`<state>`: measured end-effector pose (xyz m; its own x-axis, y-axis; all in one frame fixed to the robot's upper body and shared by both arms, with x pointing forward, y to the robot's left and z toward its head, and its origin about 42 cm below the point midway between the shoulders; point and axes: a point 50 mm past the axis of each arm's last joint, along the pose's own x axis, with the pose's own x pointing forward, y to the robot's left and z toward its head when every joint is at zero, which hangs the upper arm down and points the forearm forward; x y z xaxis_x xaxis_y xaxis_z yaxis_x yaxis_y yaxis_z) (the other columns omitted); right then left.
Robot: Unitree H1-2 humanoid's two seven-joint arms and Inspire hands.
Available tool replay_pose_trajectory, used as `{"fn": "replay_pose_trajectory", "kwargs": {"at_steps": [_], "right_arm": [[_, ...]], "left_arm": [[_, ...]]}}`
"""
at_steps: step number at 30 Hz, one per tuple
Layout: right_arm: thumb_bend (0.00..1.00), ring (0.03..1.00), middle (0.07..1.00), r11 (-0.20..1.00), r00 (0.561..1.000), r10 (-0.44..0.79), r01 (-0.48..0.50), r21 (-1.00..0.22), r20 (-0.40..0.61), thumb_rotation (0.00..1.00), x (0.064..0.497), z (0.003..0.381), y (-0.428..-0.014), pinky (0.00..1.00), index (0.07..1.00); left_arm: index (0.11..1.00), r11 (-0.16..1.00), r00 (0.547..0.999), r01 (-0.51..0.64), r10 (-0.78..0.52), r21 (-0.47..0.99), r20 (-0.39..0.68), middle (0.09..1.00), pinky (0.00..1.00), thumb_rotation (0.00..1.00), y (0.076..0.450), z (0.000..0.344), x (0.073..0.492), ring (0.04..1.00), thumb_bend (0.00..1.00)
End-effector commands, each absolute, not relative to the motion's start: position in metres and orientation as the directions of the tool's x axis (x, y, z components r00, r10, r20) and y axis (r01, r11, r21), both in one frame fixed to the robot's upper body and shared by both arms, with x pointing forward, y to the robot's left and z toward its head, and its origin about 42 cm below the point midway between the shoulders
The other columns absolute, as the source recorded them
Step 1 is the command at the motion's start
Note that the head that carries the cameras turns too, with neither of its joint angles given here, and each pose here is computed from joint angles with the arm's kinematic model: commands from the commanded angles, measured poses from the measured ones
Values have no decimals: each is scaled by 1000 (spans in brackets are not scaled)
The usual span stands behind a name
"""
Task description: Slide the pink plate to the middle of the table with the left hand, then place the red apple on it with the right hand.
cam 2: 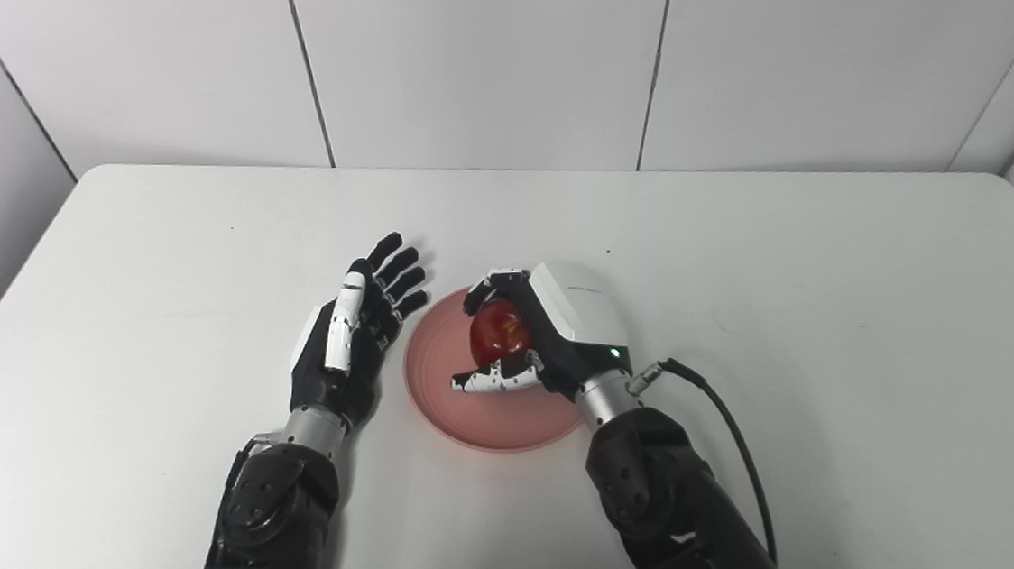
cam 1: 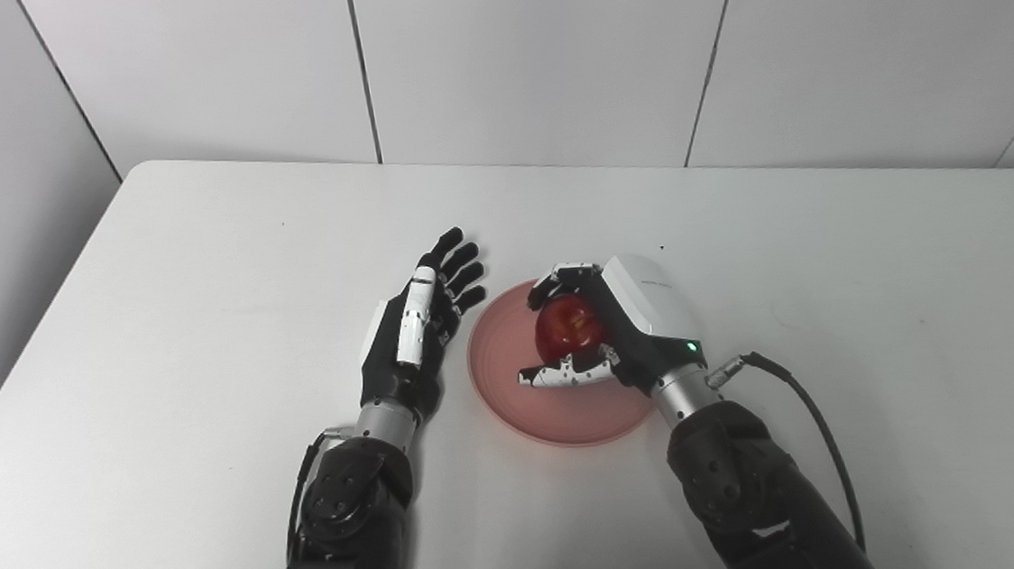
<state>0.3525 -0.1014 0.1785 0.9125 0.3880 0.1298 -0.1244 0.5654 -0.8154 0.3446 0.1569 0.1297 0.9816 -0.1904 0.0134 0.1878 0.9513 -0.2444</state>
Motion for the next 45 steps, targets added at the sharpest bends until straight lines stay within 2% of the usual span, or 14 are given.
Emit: {"fn": "replay_pose_trajectory", "kwargs": {"at_steps": [1, 2, 4, 6, 10, 12, 18, 25, 37, 39, 45], "right_arm": [[525, 393, 450, 576, 899, 395, -81, -813, 190, 5, 356, 195, -97, 283, 528], [525, 397, 452, 576, 900, 393, -81, -813, 188, 6, 356, 196, -96, 285, 528], [524, 410, 515, 573, 903, 390, -85, -815, 180, 120, 355, 197, -96, 284, 499], [885, 419, 548, 569, 906, 388, -92, -817, 169, 231, 355, 199, -96, 285, 603], [994, 457, 588, 558, 914, 385, -120, -821, 128, 351, 354, 202, -97, 319, 671], [999, 465, 593, 554, 915, 386, -130, -822, 115, 372, 353, 203, -98, 328, 684], [1000, 646, 732, 548, 911, 398, -142, -824, 107, 499, 352, 204, -101, 534, 748], [1000, 745, 799, 550, 908, 406, -149, -822, 107, 549, 349, 209, -103, 656, 802], [1000, 838, 872, 604, 898, 410, -136, -785, 159, 659, 346, 219, -110, 756, 897], [1000, 841, 880, 617, 898, 405, -128, -777, 174, 710, 346, 221, -112, 759, 909], [1000, 842, 891, 671, 891, 381, -83, -736, 247, 771, 342, 235, -120, 762, 921]], "left_arm": [[878, 952, 982, 174, -185, -253, -21, 898, 875, 1000, 155, 123, 341, 894, 366], [878, 952, 983, 173, -184, -252, -22, 897, 874, 1000, 155, 123, 341, 893, 366], [874, 953, 983, 172, -184, -251, -24, 893, 872, 1000, 155, 123, 341, 889, 369], [874, 954, 983, 172, -183, -247, -24, 893, 874, 1000, 156, 123, 341, 888, 369], [875, 956, 983, 172, -183, -238, -25, 896, 877, 1000, 156, 123, 341, 891, 371], [875, 957, 983, 171, -182, -236, -28, 896, 876, 1000, 156, 123, 341, 891, 372], [870, 959, 984, 163, -174, -230, -27, 890, 862, 1000, 157, 122, 341, 885, 378], [872, 958, 985, 162, -172, -236, -24, 891, 860, 1000, 157, 122, 341, 885, 374], [879, 955, 983, 173, -184, -240, -27, 897, 871, 1000, 159, 123, 341, 892, 363], [890, 953, 981, 179, -192, -243, -29, 908, 899, 1000, 160, 123, 341, 905, 370], [897, 945, 979, 189, -203, -269, -26, 915, 911, 1000, 160, 122, 342, 921, 363]]}}
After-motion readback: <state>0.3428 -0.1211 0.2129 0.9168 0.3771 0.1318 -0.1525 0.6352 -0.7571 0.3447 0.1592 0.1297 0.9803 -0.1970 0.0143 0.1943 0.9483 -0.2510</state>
